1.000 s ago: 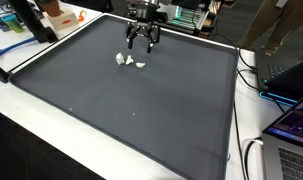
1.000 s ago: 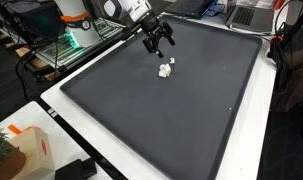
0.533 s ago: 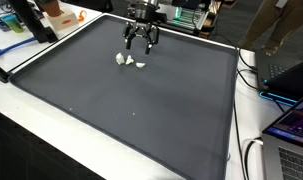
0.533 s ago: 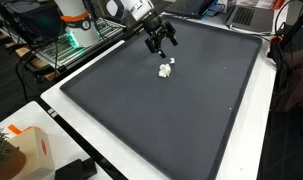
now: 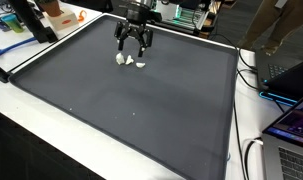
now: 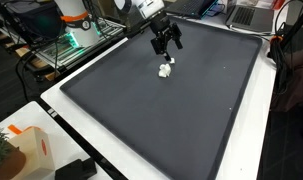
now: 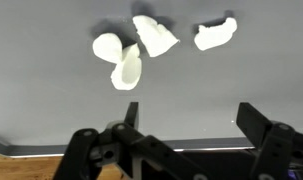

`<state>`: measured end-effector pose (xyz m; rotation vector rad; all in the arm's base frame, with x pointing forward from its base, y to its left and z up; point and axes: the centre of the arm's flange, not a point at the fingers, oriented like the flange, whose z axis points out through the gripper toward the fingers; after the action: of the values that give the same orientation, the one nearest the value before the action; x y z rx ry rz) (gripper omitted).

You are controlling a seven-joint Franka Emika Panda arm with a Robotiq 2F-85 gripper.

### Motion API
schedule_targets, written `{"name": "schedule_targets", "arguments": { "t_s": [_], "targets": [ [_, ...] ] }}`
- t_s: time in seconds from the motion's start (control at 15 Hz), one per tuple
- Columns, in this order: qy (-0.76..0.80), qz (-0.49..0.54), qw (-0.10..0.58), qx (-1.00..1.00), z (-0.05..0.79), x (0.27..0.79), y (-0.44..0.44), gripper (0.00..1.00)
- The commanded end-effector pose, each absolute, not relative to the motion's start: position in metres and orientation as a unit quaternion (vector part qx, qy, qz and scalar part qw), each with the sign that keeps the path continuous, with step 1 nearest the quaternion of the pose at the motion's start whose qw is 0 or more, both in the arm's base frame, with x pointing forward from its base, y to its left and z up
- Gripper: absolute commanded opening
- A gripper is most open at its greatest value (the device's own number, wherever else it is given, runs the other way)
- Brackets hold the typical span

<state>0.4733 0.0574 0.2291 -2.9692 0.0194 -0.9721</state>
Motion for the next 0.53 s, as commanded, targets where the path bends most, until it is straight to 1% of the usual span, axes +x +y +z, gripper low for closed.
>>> {"name": "schedule_targets", "arguments": {
  "t_s": [0.0, 0.2, 0.47],
  "targets": [
    [0.007, -0.309, 0.004, -0.951, 0.23, 0.476, 0.056, 1.0],
    [0.008, -0.308, -0.005, -0.951, 0.23, 0.478, 0.056, 1.0],
    [0.009, -0.286, 0.001, -0.958, 0.244, 0.483, 0.053, 1.0]
  ]
}}
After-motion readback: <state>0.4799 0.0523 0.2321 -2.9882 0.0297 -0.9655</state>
